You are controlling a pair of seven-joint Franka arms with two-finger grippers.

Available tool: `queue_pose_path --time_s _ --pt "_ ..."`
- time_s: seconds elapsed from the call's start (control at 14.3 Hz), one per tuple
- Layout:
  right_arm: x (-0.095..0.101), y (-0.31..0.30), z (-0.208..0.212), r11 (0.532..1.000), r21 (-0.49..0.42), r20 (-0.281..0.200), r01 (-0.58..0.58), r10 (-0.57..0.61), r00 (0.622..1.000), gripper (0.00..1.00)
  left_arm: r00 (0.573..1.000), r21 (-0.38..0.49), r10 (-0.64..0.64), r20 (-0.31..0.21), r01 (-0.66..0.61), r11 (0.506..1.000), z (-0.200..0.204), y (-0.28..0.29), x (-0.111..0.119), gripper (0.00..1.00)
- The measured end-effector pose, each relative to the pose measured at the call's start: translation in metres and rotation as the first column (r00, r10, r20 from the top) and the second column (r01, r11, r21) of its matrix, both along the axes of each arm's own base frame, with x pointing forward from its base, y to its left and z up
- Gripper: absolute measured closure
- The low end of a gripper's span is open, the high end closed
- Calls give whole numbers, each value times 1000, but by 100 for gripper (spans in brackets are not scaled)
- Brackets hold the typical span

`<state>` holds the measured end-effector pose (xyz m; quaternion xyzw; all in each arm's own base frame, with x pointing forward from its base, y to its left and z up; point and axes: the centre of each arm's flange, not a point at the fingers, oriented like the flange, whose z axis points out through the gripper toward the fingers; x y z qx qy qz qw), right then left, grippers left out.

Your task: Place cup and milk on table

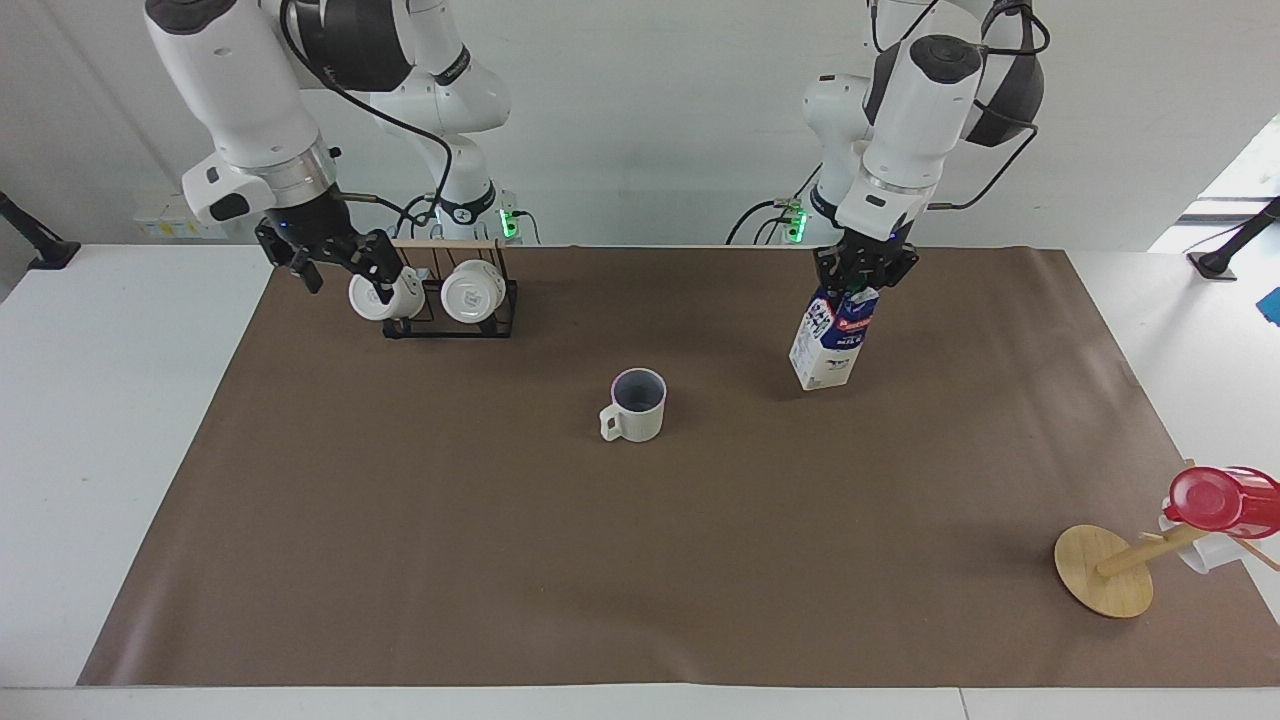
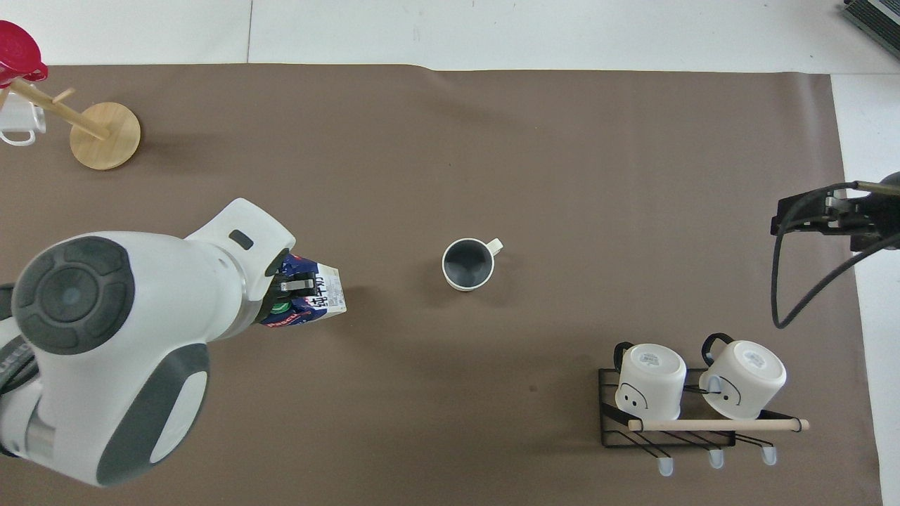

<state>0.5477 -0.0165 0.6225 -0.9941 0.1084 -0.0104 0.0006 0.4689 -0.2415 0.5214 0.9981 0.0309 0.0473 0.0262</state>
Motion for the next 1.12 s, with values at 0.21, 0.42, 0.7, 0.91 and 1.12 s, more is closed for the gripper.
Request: queue_pose_path --time_s 0.21,0.42,0.7,0.91,1.12 --pt "-8 0 31 1000 0 20 -1 1 1000 0 1000 -10 -2 -3 2 1000 -12 -56 15 60" --pt "-20 1 57 1000 -2 -1 -9 9 1000 0 1000 -14 -21 -1 21 1000 -41 -87 33 60" --pt "-23 3 64 997 -3 2 -76 76 997 0 1000 -14 -14 5 14 1000 -55 -106 40 60" --pt "-28 1 57 997 -1 -16 -80 80 997 0 1000 -14 -12 5 13 1000 -54 -106 40 60" --pt "-36 -3 52 996 -23 -15 -89 89 996 0 1000 2 -18 8 18 1000 -56 -105 41 60"
